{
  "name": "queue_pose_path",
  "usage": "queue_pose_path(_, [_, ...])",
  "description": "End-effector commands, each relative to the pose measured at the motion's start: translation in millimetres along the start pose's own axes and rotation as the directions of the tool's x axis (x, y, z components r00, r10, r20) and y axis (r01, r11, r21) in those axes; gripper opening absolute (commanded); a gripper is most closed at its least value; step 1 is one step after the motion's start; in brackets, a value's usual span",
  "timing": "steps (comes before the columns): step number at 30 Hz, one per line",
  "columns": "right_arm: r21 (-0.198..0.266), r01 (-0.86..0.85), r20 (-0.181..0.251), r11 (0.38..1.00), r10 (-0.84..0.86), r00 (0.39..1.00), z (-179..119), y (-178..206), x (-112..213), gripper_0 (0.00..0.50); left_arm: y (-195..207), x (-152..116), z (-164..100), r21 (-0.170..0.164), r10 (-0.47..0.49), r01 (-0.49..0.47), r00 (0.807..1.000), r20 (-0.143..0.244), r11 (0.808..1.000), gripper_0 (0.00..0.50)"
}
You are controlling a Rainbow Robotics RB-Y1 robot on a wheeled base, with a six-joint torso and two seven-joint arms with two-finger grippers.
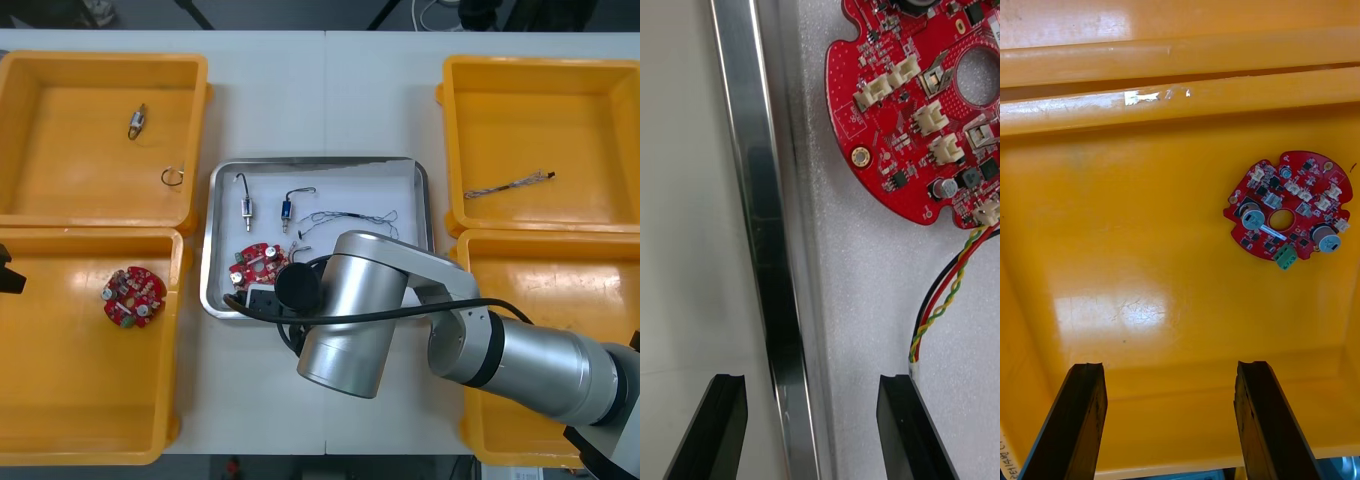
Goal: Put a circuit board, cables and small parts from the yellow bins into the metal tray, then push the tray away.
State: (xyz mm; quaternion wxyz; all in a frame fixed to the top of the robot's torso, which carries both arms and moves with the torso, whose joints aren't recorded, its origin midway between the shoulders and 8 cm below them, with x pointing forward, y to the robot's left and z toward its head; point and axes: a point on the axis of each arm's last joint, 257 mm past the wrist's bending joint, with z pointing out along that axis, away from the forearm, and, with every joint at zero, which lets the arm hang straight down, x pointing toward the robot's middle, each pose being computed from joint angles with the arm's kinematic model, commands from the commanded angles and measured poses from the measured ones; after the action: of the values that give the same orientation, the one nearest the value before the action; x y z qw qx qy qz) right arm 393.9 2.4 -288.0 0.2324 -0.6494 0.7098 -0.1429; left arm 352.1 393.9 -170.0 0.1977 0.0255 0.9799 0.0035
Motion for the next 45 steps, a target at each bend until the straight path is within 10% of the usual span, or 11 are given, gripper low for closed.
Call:
queue_pose_path(1, [0.035,0.066,0.033,0.997,-0.067,0.997,-2.3,1.2,-23.0,0.5,6.4,-4.8,-10.8,-0.023,0.049,-0.048,0.998,0.033,0.999,0.5])
queue_pose_path(8, [0.034,0.071,0.031,0.997,-0.072,0.997,-1.7,2.2,-23.6,0.466,6.4,-4.8,-10.8,-0.023,0.049,-0.048,0.998,0.033,0.999,0.5])
queue_pose_path(11, [0.033,0.071,0.031,0.997,-0.072,0.997,-1.8,4.2,-24.7,0.056,6.4,-4.8,-10.8,-0.023,0.049,-0.048,0.998,0.033,0.999,0.5])
queue_pose_path(12, [0.033,0.073,0.031,0.997,-0.074,0.997,-1.9,4.7,-25.0,0.0,6.4,-4.8,-10.8,-0.023,0.049,-0.048,0.998,0.033,0.999,0.5])
queue_pose_path(45, [0.243,0.189,-0.064,0.951,-0.179,0.982,-27.6,-81.5,-23.4,0.0,6.4,-4.8,-10.8,-0.023,0.049,-0.048,0.998,0.033,0.999,0.5])
